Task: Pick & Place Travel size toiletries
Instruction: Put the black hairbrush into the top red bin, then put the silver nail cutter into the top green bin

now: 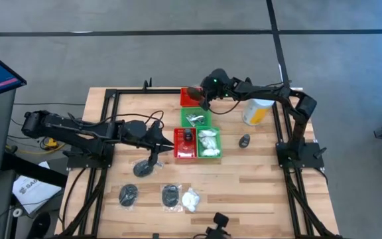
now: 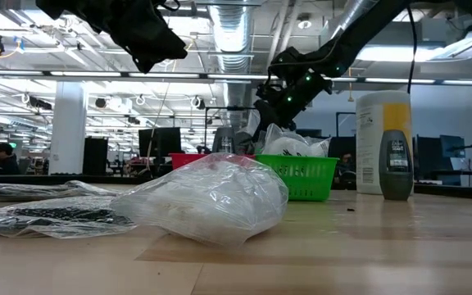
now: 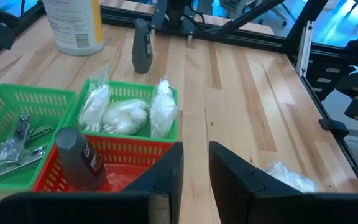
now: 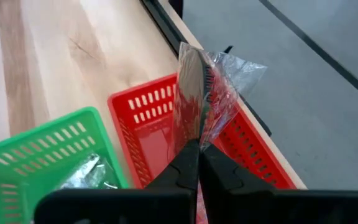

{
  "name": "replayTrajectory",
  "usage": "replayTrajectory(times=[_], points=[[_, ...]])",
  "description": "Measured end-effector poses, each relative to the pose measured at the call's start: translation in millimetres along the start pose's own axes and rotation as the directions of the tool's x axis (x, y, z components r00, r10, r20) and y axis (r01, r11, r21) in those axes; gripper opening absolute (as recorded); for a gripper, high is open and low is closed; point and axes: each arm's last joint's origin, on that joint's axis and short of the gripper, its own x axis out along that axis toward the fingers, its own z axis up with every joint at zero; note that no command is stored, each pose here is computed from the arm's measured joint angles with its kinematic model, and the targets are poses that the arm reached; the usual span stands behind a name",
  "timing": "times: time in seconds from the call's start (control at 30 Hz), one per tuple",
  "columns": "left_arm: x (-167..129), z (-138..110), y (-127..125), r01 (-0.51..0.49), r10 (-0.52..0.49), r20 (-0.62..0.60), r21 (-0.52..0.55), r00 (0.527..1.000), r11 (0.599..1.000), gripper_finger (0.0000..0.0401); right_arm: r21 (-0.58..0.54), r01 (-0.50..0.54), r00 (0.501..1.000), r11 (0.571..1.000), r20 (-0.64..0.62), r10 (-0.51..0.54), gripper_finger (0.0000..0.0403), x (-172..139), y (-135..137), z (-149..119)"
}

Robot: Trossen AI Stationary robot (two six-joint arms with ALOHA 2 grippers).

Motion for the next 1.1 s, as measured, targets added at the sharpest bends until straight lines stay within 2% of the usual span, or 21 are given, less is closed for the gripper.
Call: replayTrajectory(times=[0.2, 0.33, 0.8, 1.1], points=[[-0.1, 0.2, 0.0, 0.000, 0.000, 0.001, 0.000, 1.000, 1.000, 0.0067, 0.004, -0.004, 1.000, 1.000, -0.002, 0.004, 0.0002, 1.7, 1.9, -0.7], [0.0, 0.1, 0.0, 0.000, 0.000, 0.000, 0.000, 1.000, 1.000, 0.0067, 0.004, -0.005, 1.000, 1.000, -0.003, 0.005, 0.0017, 1.8, 2.4, -0.7], [-0.1, 0.3, 0.0, 0.000, 0.000, 0.001, 0.000, 1.000, 1.000, 0.0067, 0.004, 0.023, 1.000, 1.000, 0.008, -0.023, 0.0158, 1.7, 1.2, 0.5], [-0.1, -1.7, 0.2, 0.001, -0.001, -0.021, 0.000, 1.000, 1.000, 0.0067, 0.021, -0.014, 1.000, 1.000, 0.015, 0.013, 0.0197, 2.4, 11.8, 2.0]])
